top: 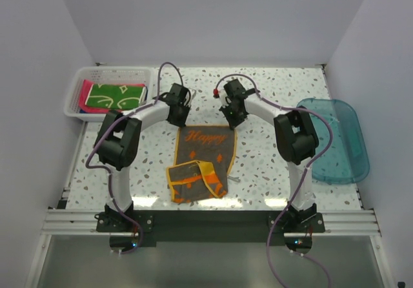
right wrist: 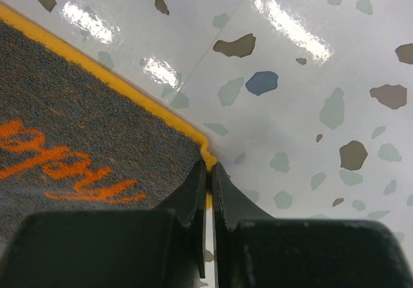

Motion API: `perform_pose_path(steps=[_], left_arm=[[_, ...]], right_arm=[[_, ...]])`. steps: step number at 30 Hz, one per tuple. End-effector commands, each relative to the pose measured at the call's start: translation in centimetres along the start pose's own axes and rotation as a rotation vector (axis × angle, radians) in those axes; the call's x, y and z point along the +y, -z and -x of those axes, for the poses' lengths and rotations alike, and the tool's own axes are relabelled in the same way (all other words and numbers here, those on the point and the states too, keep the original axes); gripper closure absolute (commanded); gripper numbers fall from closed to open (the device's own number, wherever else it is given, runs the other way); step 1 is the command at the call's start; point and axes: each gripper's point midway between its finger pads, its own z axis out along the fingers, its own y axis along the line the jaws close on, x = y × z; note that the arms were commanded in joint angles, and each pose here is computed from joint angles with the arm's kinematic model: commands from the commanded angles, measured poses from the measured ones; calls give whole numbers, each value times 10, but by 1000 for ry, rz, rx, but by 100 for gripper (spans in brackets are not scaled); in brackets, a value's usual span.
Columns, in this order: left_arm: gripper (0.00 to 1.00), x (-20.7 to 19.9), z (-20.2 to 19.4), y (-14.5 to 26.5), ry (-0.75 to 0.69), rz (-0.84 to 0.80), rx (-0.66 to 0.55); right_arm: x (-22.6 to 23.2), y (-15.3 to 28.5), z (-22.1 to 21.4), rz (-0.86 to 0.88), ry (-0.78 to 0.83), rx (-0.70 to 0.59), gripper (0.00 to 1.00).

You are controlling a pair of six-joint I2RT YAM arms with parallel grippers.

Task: Fold and stack the towels
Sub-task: Flatten out the crumpled towel

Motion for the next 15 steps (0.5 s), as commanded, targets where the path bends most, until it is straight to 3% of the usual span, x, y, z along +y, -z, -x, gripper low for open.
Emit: perform_pose_path(steps=[1,5,8,11,15], left_arm=[[100,-8,-43,1,18,-33,165],[100,-3,47,59,20,8,-92],[100,11,113,131,28,85,-314],[100,18,162,202,41,114,-508],[100,19,197,281,44,114,-710]], right_arm=[[4,33,20,1,14,-62,100],[-9,81,59,-65,7,-180,100],[-17,136,97,-123,2,-318,100],[-27,199,128,-178,-7,-447,100],[-31,277,152,-224,-16,-624,100]])
